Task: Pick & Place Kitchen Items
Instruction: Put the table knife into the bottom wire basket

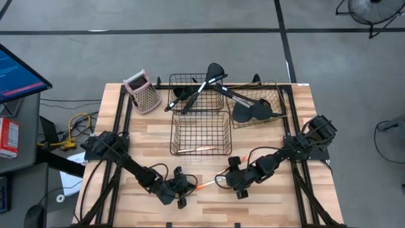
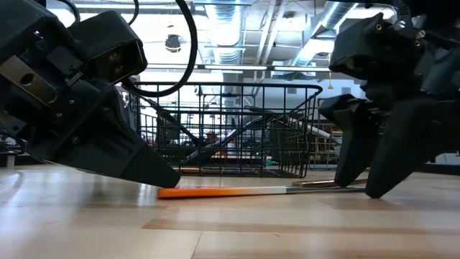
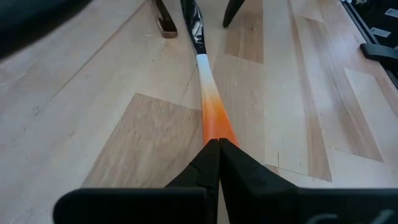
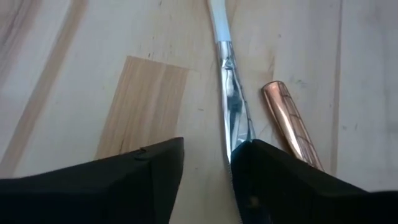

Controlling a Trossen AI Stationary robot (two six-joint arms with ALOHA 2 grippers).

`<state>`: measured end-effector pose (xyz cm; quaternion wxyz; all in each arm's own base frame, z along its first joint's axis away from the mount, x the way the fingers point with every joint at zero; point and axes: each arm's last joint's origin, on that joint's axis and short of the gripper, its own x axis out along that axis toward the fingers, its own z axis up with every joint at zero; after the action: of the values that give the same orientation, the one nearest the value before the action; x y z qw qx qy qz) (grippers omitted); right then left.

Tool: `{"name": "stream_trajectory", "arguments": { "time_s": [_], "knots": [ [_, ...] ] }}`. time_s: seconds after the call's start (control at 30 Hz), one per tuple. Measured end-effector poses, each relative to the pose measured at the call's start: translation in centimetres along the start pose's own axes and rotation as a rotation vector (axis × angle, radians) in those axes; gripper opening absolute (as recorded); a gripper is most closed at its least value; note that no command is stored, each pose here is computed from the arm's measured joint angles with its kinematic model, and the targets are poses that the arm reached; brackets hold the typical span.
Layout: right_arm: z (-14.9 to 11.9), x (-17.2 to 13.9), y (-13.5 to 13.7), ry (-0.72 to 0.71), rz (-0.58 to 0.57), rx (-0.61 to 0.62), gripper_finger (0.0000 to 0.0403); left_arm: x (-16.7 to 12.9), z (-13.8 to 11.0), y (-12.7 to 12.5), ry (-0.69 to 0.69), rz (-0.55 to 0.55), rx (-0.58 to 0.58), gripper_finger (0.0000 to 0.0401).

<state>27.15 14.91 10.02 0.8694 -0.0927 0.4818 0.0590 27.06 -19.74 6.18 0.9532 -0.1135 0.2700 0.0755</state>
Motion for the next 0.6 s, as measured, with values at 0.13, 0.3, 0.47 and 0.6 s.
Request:
{"name": "stream_trajectory", "arguments": {
  "time_s": [0.13,0.3,0.47,0.6],
  "knots": [
    [-0.25,0.14,-0.17,0.002,-0.010,0.011,0.0162,0.00,0.00,0.00,0.000,0.000,0.000,0.0001],
    [-0.33,0.34,-0.24,-0.003,-0.051,0.016,0.0105,0.00,-0.01,0.01,0.001,0.001,0.001,0.0001],
    [-0.31,0.34,-0.39,-0.005,-0.075,0.017,0.0060,0.00,-0.01,0.01,0.001,0.001,0.001,0.0001],
    [0.01,0.24,-0.32,-0.002,-0.077,0.016,0.0024,-0.23,0.31,-0.15,-0.006,-0.010,-0.007,0.0001]
  ]
}}
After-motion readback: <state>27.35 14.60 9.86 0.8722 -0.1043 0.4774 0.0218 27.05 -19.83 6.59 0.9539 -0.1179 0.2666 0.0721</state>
